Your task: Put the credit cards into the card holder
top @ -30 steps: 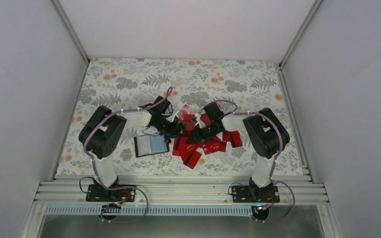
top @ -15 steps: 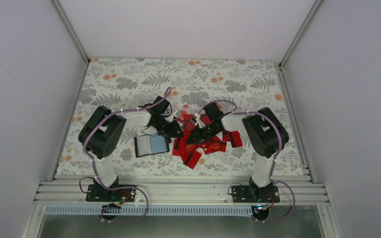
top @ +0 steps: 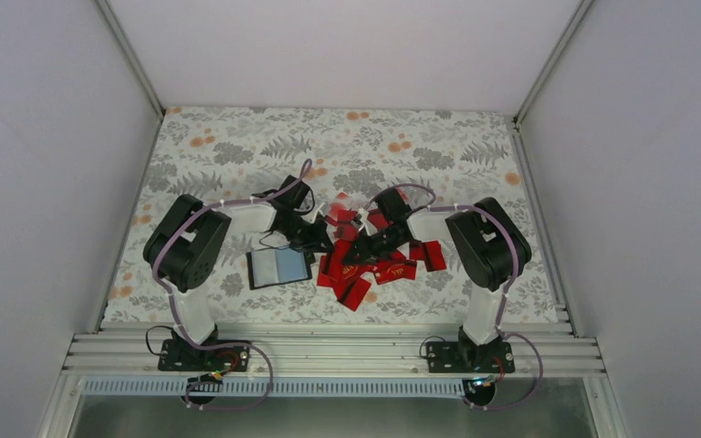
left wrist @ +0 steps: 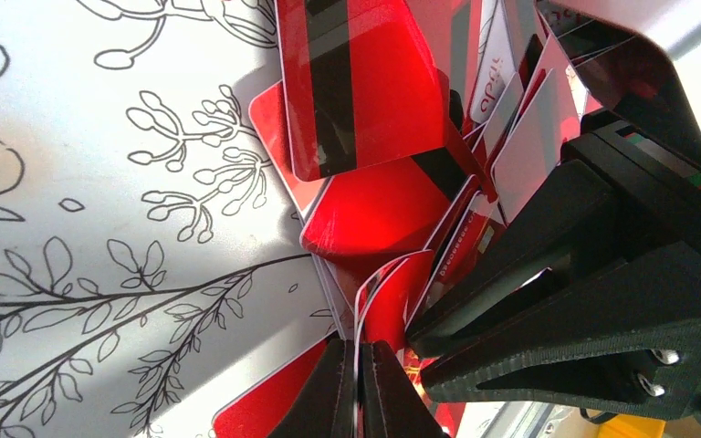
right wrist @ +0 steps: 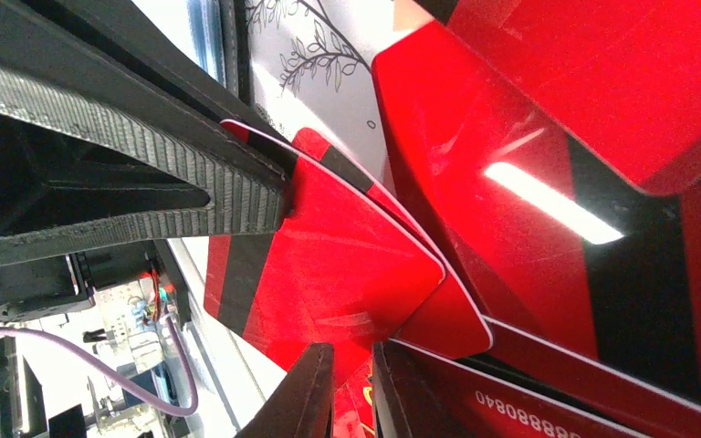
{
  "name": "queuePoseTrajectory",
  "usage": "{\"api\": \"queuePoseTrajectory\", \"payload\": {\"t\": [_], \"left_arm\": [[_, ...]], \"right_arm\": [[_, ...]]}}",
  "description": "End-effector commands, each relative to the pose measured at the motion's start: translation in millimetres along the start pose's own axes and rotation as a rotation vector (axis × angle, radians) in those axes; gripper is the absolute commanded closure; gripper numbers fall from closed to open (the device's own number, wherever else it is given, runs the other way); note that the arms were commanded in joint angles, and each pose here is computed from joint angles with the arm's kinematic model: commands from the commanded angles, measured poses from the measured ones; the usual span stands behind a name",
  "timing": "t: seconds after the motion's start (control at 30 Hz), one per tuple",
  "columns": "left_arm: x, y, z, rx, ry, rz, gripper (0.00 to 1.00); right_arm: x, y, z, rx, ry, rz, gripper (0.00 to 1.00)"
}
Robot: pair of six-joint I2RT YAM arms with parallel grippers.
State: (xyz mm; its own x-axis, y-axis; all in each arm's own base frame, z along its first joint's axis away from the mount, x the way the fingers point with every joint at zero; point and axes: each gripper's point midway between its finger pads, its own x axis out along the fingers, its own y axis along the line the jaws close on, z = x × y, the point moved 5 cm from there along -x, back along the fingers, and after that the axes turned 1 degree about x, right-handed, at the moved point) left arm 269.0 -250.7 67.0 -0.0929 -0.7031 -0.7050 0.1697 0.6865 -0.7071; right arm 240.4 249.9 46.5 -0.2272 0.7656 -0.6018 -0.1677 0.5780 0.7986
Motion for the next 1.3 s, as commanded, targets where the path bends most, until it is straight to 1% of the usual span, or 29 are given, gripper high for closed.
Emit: {"api": "queuePoseTrajectory", "payload": {"t": [0.0,0.13,0.23,0.3,0.47,0.57,0.7,0.8,1.0,1.17,1.27], "left_arm": [[-1.5,-23.9,4.0,0.036,-0.001,-0.077,0.98],[-12.6,-32.2,7.8,0.058,-0.023,-0.057,0.98],[-25.3,-42.2,12.6,0.079,-0.058,-0.059,0.98],[-34.4,-47.1,16.5,0.085,-0.088,-0.062,0.98],[-60.0,-55.4,25.6,0.097,-0.159,-0.045,0.98],[-68.9,-55.2,27.2,0.103,-0.179,-0.019,0.98],[-71.9,-57.2,26.4,0.095,-0.192,-0.044,0.98],[-77.1,-66.1,26.3,0.087,-0.213,-0.101,0.98],[-98.8,-87.9,28.7,0.097,-0.258,-0.22,0.98],[-124.3,-112.5,28.1,0.145,-0.285,-0.331,0.98],[-138.0,-129.6,27.3,0.189,-0.3,-0.409,0.97]], "right_arm": [[8.4,-74.2,-27.7,0.139,0.028,-0.372,0.85],[-6.1,-57.1,-19.6,0.096,-0.025,-0.382,0.77],[-19.4,-44.6,-13.3,0.076,-0.061,-0.395,0.65],[-29.7,-37.0,-9.2,0.07,-0.09,-0.392,0.59],[-56.1,-9.5,0.2,0.031,-0.173,-0.304,0.52],[-61.0,0.1,3.1,0.009,-0.177,-0.254,0.52],[-73.1,41.1,5.0,-0.109,-0.199,-0.063,0.51],[-82.7,65.2,6.3,-0.162,-0.213,0.046,0.5],[-111.3,82.9,16.1,-0.15,-0.301,0.14,0.53],[-145.7,100.3,16.5,-0.197,-0.379,0.24,0.52],[-160.7,112.2,14.1,-0.234,-0.39,0.311,0.51]]}}
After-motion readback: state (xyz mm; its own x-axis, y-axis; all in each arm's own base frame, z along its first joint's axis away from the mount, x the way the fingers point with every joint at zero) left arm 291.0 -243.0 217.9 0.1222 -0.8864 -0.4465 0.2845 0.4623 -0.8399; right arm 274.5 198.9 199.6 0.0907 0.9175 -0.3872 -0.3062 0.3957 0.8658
